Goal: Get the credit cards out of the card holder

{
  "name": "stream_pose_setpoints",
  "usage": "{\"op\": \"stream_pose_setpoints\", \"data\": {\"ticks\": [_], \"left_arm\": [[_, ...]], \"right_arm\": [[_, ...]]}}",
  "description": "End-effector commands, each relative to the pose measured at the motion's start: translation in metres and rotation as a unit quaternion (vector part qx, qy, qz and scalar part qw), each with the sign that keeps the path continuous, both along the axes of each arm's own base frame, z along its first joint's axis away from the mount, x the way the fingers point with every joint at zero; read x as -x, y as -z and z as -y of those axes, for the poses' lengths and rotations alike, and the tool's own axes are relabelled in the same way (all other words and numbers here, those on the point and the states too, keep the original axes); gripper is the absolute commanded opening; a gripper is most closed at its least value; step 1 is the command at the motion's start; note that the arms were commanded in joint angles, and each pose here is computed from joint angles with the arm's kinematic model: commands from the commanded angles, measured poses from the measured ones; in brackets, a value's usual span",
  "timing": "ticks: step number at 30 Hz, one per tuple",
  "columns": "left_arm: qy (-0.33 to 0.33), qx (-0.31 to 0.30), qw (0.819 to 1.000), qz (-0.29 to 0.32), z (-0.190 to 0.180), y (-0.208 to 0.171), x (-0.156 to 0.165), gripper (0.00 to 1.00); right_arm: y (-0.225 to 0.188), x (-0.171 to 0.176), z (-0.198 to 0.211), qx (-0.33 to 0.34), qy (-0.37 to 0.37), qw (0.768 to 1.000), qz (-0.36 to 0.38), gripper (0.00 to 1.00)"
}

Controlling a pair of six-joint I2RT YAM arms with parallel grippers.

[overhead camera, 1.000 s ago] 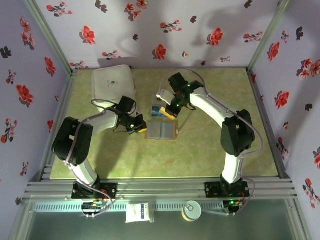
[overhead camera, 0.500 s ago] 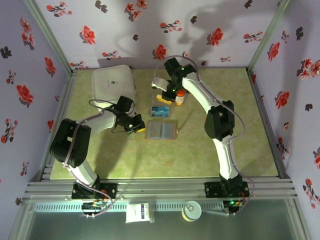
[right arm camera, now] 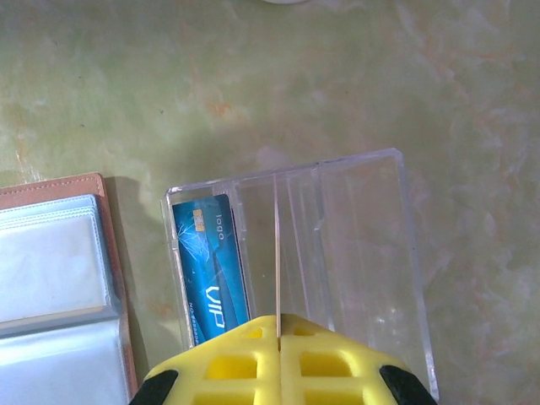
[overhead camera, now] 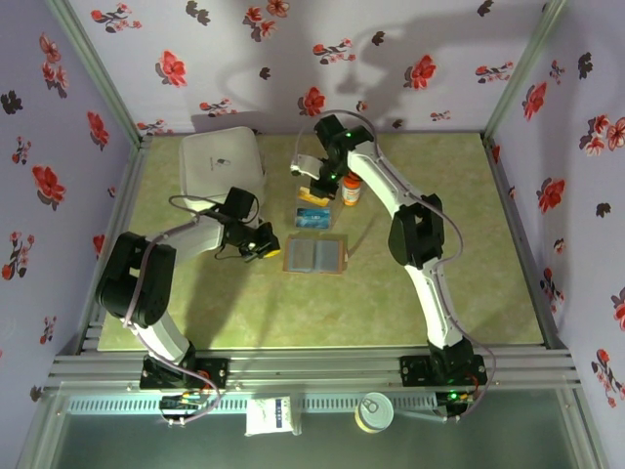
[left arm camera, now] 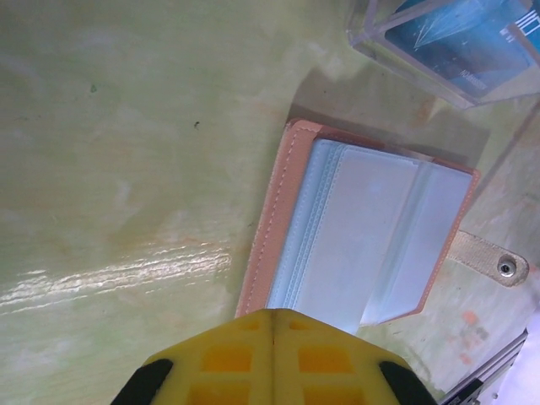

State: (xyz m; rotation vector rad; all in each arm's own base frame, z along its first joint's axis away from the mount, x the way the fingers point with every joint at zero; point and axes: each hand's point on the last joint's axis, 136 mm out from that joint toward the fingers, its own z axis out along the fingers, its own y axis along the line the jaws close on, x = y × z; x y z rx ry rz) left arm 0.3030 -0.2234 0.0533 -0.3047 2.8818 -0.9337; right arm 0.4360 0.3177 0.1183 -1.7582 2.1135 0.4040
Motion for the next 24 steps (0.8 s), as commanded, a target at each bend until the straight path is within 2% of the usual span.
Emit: {"op": "stream_pose_setpoints", "data": {"ticks": [1, 6, 10, 18, 24], "left_arm": [[0.004, -0.008, 1.0, 0.0, -0.008, -0.001, 0.007, 0.03], [0.001, -0.007, 1.0, 0.0, -0.007, -0.001, 0.004, 0.03], [0.002, -0.007, 1.0, 0.001, -0.007, -0.001, 0.003, 0.03], [0.002, -0.006, 1.0, 0.0, -0.007, -0.001, 0.002, 0.03], [0.003, -0.007, 1.0, -0.001, -0.008, -0.001, 0.002, 0.03]], "right_arm": [[0.009, 0.003, 0.0, -0.001, -0.013, 1.0, -0.017, 0.0], [0.02, 0.006, 0.007, 0.023, -0.015, 0.999, -0.027, 0.04], [0.02, -0.002, 0.015, 0.047, -0.004, 0.999, -0.005, 0.15], [0.002, -0.03, 0.011, 0.031, 0.042, 0.997, 0.05, 0.17], [-0.003, -0.039, 0.005, 0.011, 0.061, 0.996, 0.065, 0.17]]}}
